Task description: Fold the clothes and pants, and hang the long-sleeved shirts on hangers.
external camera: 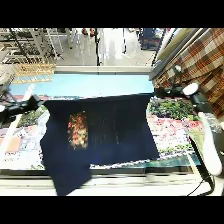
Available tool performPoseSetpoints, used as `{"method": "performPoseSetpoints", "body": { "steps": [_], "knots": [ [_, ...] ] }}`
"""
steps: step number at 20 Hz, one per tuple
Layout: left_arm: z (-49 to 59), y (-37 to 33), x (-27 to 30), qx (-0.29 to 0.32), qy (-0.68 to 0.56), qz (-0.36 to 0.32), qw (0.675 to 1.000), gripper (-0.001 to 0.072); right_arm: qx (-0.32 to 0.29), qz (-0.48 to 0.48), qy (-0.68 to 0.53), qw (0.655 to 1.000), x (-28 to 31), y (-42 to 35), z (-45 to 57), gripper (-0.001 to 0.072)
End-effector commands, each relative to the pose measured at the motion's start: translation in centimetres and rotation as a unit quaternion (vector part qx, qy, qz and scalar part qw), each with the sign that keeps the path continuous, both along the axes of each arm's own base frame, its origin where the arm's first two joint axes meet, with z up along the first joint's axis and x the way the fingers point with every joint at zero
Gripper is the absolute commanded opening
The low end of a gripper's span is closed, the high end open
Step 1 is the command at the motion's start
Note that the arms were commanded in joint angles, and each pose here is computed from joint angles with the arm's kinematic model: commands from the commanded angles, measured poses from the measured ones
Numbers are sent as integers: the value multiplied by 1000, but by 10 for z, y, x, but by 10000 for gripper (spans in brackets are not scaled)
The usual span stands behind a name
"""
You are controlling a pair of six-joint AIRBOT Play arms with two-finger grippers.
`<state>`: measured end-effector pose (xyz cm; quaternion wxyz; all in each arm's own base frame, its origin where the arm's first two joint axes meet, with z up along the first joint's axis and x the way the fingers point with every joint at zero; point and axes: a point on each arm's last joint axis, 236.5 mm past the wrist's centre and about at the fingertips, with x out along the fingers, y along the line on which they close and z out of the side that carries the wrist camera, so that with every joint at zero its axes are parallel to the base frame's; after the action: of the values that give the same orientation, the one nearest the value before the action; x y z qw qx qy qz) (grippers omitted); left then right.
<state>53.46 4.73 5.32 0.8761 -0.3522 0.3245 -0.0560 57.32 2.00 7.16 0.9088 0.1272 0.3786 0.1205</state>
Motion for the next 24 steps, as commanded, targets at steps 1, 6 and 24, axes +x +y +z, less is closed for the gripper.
{"method": "performPoseSetpoints", "body": {
  "steps": [1,6,24],
  "knots": [
    [-70,-9,46,-13,41,-44,998,6,4,-38,7,999,36,-12,-66,13],
    [-50,-16,14,-61,86,-118,987,5,1,-6,53,999,17,-3,-82,13],
    [-44,-6,-20,-66,126,-148,979,5,-138,54,-118,982,73,6,-17,13]
  ]
}}
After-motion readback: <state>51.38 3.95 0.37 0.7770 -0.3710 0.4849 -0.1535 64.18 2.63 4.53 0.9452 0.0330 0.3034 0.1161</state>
